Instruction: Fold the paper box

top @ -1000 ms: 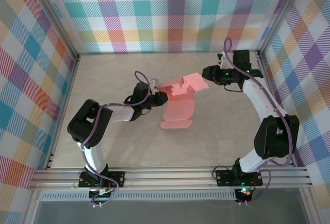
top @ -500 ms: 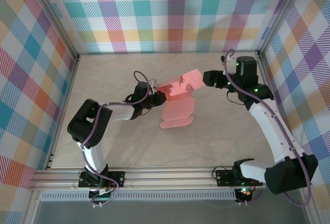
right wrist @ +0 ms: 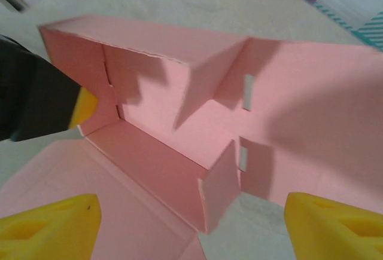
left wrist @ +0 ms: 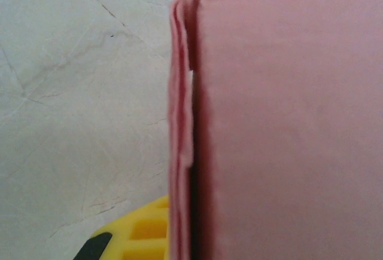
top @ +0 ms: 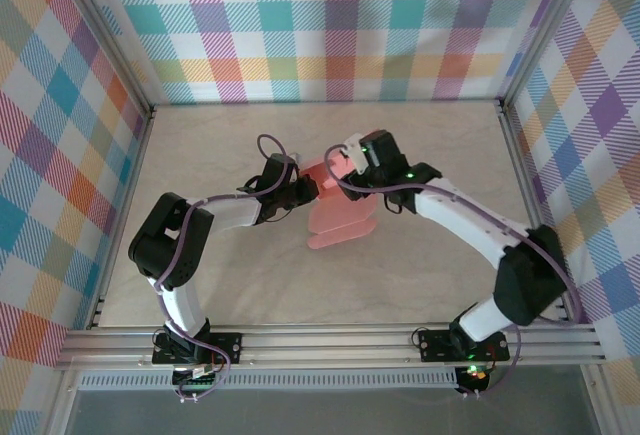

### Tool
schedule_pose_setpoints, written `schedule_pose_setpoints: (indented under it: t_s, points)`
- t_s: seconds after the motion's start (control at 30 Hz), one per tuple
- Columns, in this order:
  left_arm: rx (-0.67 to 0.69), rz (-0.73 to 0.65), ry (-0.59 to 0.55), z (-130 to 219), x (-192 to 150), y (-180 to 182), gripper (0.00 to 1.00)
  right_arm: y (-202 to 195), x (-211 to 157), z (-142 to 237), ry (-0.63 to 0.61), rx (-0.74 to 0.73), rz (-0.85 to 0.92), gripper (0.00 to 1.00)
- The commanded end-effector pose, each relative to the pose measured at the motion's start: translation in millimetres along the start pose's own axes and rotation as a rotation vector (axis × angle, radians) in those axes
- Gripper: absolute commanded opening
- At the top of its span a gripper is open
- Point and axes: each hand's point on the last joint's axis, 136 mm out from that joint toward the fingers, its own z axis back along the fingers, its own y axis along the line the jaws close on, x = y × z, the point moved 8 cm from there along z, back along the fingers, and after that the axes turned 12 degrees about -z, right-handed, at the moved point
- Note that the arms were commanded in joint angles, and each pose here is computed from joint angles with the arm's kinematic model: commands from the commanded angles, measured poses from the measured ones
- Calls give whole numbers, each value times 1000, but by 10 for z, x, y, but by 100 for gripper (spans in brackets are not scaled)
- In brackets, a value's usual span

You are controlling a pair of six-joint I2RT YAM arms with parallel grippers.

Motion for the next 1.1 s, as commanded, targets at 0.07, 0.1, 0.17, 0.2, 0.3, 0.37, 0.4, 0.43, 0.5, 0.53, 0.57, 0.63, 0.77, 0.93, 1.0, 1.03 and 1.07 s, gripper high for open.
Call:
schedule_pose_setpoints:
  t_s: [0.07, 0.1, 0.17, 0.2, 0.3, 0.37, 0.4, 0.43, 0.5, 0.53, 0.57, 0.63, 0.77, 0.93, 1.0, 1.03, 1.07]
  points:
    - [-10, 17, -27, 102, 128, -56, 0, 1, 327, -122, -96, -127, 58, 75]
    - [-9, 18, -24, 97, 117, -49, 0, 2, 342, -157, -93, -143, 56, 74]
    - [-7, 20, -24, 91, 113, -43, 0, -11, 378, -197, -98, -169, 39, 72]
    - [-8, 21, -21, 81, 108, -40, 0, -26, 391, -215, -101, -188, 28, 70]
    - [-14, 24, -20, 69, 110, -44, 0, -77, 416, -253, -95, -257, 13, 62]
    - [-14, 24, -18, 63, 109, -43, 0, -100, 412, -268, -87, -284, 14, 57]
    - [-13, 23, -18, 58, 108, -41, 0, -99, 403, -272, -82, -287, 18, 54]
    - [-14, 24, -15, 52, 103, -38, 0, -99, 404, -273, -83, -286, 20, 53]
    - [-15, 25, -14, 44, 100, -36, 0, -97, 395, -270, -76, -283, 24, 48]
    - [-15, 25, -14, 39, 97, -34, 0, -93, 391, -266, -73, -278, 26, 47]
    - [-16, 25, -13, 36, 96, -33, 0, -89, 383, -259, -69, -272, 27, 47]
    - [-16, 28, -13, 32, 95, -32, 0, -80, 377, -246, -69, -258, 25, 47]
    - [-18, 29, -12, 28, 90, -30, 0, -66, 366, -182, -70, -227, 23, 52]
    - [-22, 30, -15, 43, 99, -41, 0, -71, 367, 52, -127, -132, -29, 71]
    - [-20, 30, -16, 53, 97, -40, 0, -170, 379, 198, -162, -83, -132, 73]
    - [-20, 30, -16, 51, 96, -39, 0, -222, 380, 254, -179, -59, -186, 73]
    - [-21, 27, -17, 62, 102, -47, 0, -275, 378, 312, -195, -37, -235, 73]
